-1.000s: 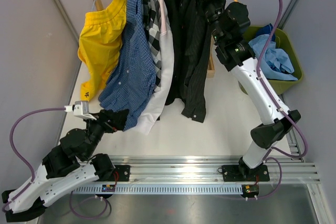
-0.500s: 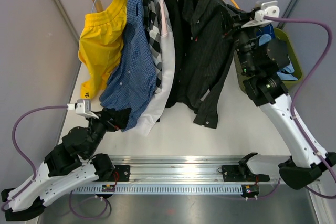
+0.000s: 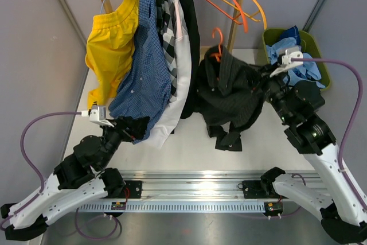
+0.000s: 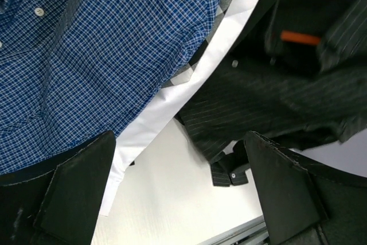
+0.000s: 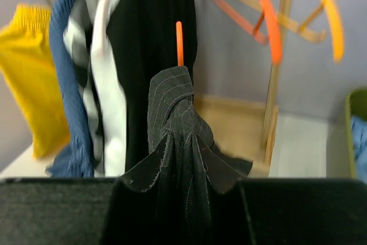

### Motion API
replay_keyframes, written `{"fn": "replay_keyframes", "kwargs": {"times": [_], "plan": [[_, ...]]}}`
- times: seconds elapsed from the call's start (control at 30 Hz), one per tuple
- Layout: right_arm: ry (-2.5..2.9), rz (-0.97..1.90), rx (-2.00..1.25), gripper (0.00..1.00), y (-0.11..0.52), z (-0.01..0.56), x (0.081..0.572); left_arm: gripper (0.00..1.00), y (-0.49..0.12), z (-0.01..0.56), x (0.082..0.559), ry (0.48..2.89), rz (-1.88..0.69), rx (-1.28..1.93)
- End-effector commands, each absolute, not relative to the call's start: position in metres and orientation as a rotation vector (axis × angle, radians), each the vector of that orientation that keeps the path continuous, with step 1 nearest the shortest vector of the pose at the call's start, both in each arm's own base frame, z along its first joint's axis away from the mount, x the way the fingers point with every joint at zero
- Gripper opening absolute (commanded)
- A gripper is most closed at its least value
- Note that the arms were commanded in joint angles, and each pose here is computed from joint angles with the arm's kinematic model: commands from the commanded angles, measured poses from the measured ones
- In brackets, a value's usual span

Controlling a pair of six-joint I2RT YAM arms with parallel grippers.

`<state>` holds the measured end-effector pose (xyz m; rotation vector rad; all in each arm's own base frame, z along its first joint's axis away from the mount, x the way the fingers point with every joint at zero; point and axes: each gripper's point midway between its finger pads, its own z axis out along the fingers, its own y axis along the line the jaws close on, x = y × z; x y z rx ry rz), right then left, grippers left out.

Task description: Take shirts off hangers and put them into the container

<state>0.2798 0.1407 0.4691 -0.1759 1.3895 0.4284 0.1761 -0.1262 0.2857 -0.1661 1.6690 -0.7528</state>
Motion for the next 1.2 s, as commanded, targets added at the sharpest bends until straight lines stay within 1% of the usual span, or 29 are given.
{"fn": "replay_keyframes", "kwargs": {"times": [0.0,0.07,0.2,0.37,0.5,0.6,0.7,0.73,1.17], "plan": [[1.501,0.536,-0.192,0.0,0.135,0.434,0.237,0.99,-0.144,0.299,0.18,1.635,-0.817,-0.144],[1.577,0.547,-0.192,0.0,0.131,0.411,0.225,0.99,-0.151,0.303,0.18,1.627,-0.84,-0.129],[1.605,0.616,-0.196,0.0,0.122,0.397,0.19,0.99,-0.171,0.304,0.183,1.634,-0.888,-0.099],[1.633,0.78,-0.256,0.0,0.133,0.384,0.154,0.99,-0.21,0.313,0.182,1.63,-1.037,-0.045],[1.621,0.86,-0.244,0.0,0.137,0.38,0.141,0.99,-0.246,0.321,0.177,1.612,-1.209,-0.01],[1.617,0.897,-0.23,0.0,0.14,0.378,0.14,0.99,-0.268,0.34,0.168,1.529,-1.388,-0.009],[1.608,0.927,-0.237,0.0,0.144,0.38,0.139,0.99,-0.283,0.345,0.164,1.488,-1.468,0.0],[1.6,0.942,-0.24,0.0,0.146,0.383,0.137,0.99,-0.285,0.356,0.163,1.44,-1.499,-0.005],[1.558,1.059,-0.276,0.0,0.161,0.4,0.131,0.99,-0.327,0.352,0.186,1.374,-1.447,0.068]]}}
